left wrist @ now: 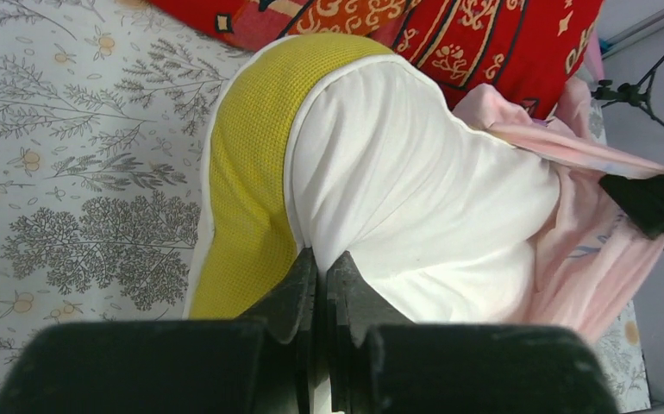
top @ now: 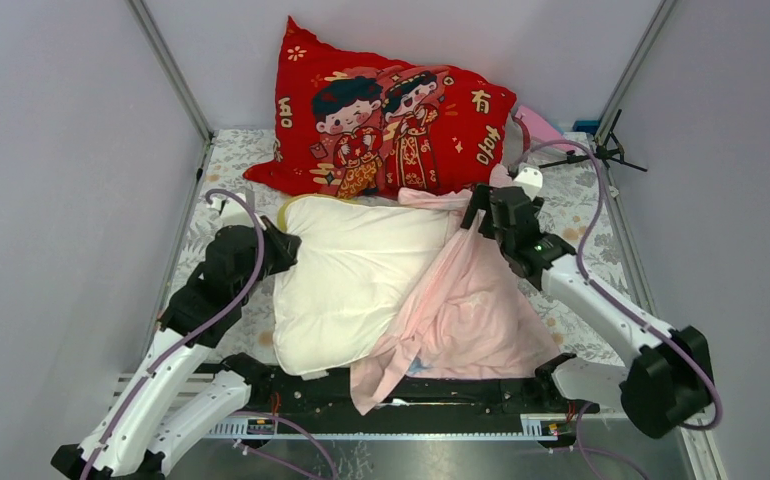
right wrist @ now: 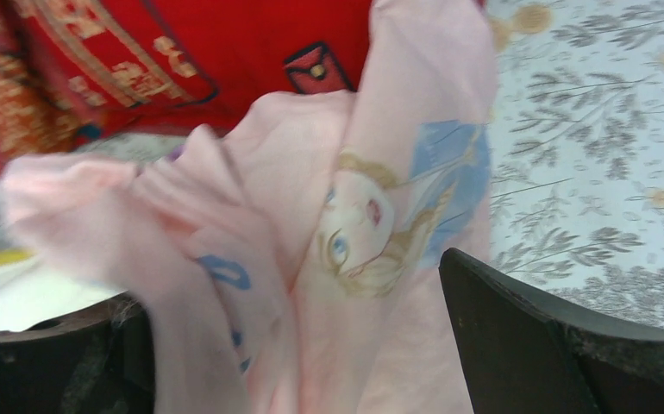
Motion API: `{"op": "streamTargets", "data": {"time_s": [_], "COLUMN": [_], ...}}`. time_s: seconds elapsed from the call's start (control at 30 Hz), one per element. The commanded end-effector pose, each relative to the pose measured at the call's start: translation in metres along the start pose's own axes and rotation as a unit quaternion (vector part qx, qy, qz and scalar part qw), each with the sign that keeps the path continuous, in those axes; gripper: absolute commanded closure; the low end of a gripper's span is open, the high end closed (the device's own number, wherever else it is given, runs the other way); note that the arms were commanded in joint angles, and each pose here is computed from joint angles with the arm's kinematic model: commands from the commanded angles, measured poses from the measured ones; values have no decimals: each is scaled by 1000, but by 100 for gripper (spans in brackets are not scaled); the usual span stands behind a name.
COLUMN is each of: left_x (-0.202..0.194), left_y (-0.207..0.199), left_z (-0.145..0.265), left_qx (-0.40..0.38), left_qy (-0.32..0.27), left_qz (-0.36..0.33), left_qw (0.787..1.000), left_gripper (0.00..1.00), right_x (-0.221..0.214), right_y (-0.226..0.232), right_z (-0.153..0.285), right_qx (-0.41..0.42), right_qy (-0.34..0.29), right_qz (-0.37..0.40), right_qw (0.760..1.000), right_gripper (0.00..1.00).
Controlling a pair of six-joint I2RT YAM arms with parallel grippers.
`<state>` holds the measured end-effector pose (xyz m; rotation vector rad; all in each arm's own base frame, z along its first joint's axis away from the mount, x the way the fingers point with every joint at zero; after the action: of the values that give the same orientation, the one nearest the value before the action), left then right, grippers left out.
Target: Remove the pillowcase from the pillow
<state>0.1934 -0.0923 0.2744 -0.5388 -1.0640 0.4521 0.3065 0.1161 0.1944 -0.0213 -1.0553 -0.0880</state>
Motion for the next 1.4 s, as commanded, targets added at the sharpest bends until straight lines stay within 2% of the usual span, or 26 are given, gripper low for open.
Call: {"op": "streamTargets", "data": {"time_s": [0.0, 0.07, 0.13, 0.23, 0.37, 0.5, 0.67, 0.77, 0.87, 0.97, 1.13, 1.37], "left_x": [12, 1, -12, -31, -44, -52, -64, -66, -61, -58, -58, -58], "left_y": [-9, -12, -15, -19, -19, -12, 1, 2, 2, 3, 10, 9], "left_z": [-7, -16, -27, -42, -52, -57, -63, -65, -65, -63, -58, -57], "left_qx": [-21, -35, -45, -52, -56, -54, -36, -37, -32, -31, -25, -28], "left_qy": [-33, -6, 33, 88, 122, 121, 122, 121, 103, 92, 80, 76], "left_qz": [11, 4, -1, 1, 6, 17, 31, 40, 45, 48, 55, 62], "left_qw": [999, 999, 998, 995, 991, 991, 991, 991, 993, 994, 995, 995], "left_gripper": [100, 100, 100, 100, 100, 100, 100, 100, 100, 100, 100, 100], "right_x": [12, 11, 9, 5, -1, -14, -42, -44, -40, -38, -38, -39], "right_y": [17, 28, 30, 27, 15, 14, 9, 15, 14, 8, 29, 64], "right_z": [27, 41, 49, 58, 65, 69, 70, 74, 71, 66, 76, 104], "right_qx": [123, 189, 208, 214, 179, 182, 140, 159, 170, 157, 260, 265], "right_qy": [-33, -32, -20, -11, 11, 47, 154, 192, 179, 149, 152, 133], "right_qz": [-48, -35, -32, -27, -45, -53, -75, -54, -6, 10, 35, 141], "right_qw": [991, 981, 978, 976, 983, 981, 975, 967, 969, 976, 953, 945], "right_gripper": [1, 1, 1, 0, 0, 0, 0, 0, 0, 0, 1, 0]}}
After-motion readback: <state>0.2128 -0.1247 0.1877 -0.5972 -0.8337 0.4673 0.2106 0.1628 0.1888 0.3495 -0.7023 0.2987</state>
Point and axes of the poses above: each gripper's point midway between its finger pads, its own z axis back along the fingers, its own y axis along the line the jaws close on, x = y × z, the point moved 5 cm from there along z, back along the fingers, and after that the axes turned 11 degrees about z, right-handed, at the moved point
